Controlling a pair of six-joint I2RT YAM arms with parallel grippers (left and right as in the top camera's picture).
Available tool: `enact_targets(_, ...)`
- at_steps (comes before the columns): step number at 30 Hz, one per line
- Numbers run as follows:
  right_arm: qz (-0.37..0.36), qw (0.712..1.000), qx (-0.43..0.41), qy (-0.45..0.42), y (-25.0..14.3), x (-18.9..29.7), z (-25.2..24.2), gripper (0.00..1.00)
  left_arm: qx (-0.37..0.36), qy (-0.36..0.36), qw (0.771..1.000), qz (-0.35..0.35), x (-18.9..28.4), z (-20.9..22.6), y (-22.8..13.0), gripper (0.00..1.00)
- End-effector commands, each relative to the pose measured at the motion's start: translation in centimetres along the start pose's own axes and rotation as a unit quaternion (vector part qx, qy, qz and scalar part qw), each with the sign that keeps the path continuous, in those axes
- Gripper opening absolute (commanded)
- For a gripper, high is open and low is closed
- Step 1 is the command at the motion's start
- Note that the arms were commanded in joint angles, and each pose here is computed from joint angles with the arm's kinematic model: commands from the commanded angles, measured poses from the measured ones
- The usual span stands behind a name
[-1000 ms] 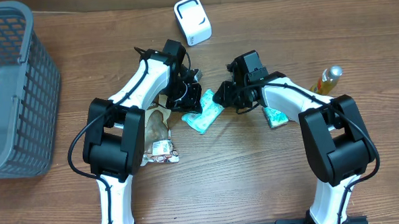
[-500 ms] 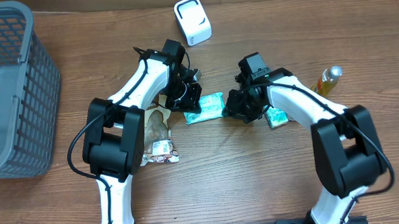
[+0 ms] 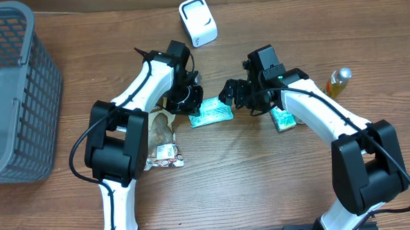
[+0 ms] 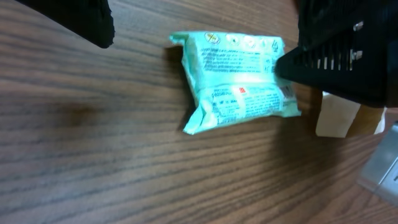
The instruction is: Scan the item barcode
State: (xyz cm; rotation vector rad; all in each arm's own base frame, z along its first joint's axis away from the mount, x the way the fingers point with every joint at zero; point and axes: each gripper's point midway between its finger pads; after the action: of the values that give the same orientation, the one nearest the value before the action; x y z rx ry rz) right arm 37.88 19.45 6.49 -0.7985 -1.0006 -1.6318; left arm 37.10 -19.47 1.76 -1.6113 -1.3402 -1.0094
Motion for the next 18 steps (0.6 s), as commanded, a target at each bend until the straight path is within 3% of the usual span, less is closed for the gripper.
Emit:
enact_targets(1,-0.020,0.999,0.028,-0.009,0.7,0.7,0.0,0.92,0.040,0.012,0.999,-0.031,1.7,1.6,2.1,0.04)
enact_targets(9,-0.005,0.999,0.039,-0.016,0.0,-0.4,-0.7,0.92,0.067,-0.008,0.997,-0.042,3.9,2.2,3.1,0.04)
enact_targets(18,0.021,0.999,0.030,-0.017,-0.9,-2.2,-1.4,0.91,0.062,0.043,0.996,-0.051,3.2,2.6,3.2,0.04)
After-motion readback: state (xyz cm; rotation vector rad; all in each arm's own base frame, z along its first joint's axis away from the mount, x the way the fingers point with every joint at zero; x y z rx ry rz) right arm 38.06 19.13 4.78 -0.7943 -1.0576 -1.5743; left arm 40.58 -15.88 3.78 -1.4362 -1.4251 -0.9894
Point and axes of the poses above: each gripper's point midway between its finger pads, its own x axis back along the fingers, its own z axis along the line the jaws close on, y = z × x
